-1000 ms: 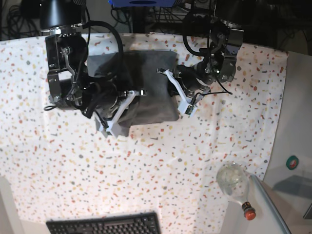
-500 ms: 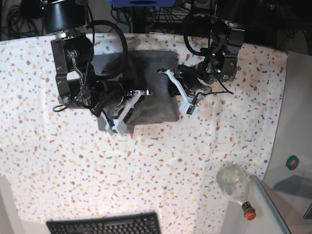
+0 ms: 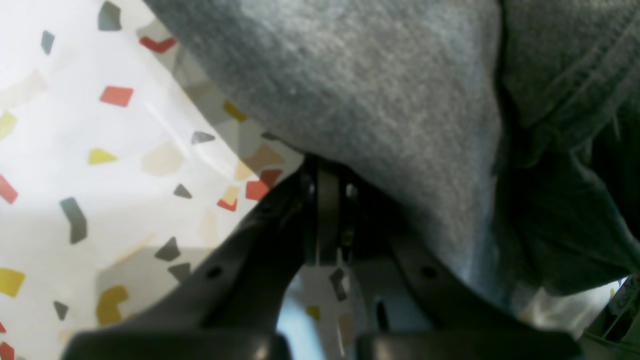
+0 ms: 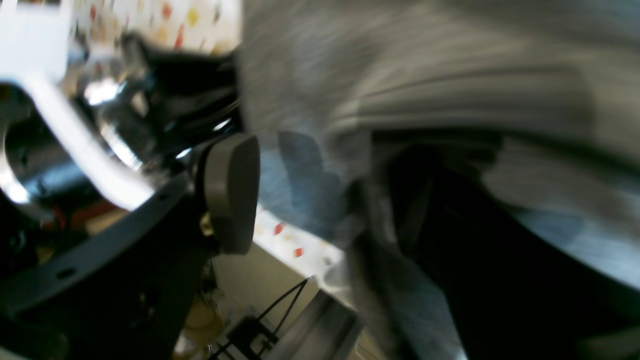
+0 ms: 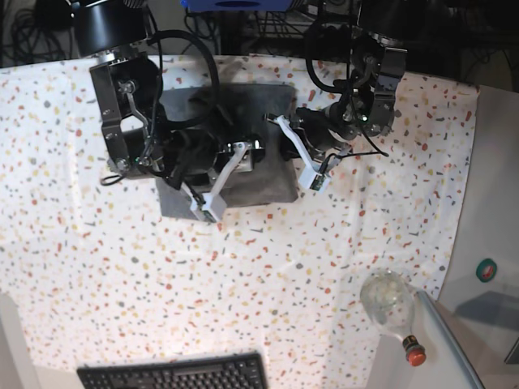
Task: Layout the t-shirt on the table in an organized manner, then fold the t-shirt properly
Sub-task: 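Grasp both ends and fold them toward the middle with both grippers, then press the folded bundle with the right gripper while the left withdraws, then grasp the bundle edges with both grippers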
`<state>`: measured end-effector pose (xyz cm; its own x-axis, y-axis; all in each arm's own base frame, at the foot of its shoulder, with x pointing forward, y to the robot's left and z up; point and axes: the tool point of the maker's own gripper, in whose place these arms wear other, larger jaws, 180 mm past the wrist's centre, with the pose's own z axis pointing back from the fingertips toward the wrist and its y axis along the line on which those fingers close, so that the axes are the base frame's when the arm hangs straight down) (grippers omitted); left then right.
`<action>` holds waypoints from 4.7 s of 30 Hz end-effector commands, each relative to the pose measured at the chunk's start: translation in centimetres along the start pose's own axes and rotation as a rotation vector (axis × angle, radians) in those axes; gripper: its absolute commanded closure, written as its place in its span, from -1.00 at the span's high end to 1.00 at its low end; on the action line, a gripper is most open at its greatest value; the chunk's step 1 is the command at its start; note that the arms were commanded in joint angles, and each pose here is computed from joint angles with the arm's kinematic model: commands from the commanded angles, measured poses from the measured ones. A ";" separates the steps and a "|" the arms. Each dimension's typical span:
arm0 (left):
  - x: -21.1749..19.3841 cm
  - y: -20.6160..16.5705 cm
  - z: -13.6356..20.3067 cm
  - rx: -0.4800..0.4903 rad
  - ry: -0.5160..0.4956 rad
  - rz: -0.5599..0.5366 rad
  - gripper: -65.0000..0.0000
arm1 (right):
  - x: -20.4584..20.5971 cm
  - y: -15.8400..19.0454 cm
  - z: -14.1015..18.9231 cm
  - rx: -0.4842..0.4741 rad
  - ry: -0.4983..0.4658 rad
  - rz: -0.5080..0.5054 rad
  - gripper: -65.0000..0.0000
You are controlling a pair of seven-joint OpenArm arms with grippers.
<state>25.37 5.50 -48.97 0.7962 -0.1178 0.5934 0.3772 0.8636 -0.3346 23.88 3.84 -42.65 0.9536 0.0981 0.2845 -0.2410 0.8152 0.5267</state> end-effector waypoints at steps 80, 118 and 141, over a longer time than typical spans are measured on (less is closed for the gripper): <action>-6.7 20.8 22.2 0.514 -0.089 0.217 -1.00 | -4.7 5.4 -1.5 -0.082 0.097 0.236 -1.00; -5.7 19.7 20.1 0.457 -0.079 0.185 -1.00 | -6.5 6.2 -5.7 -0.162 0.163 0.269 -1.00; 1.4 10.7 15.2 0.277 -0.063 -0.083 -1.00 | 2.4 -2.8 3.8 -0.248 -0.178 0.022 -1.00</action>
<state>22.19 23.22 -41.93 0.7800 -0.1699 0.6022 0.2566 0.9646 -0.0602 26.40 -3.42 -41.87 0.9023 0.0225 0.4306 -0.1339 0.9639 0.2303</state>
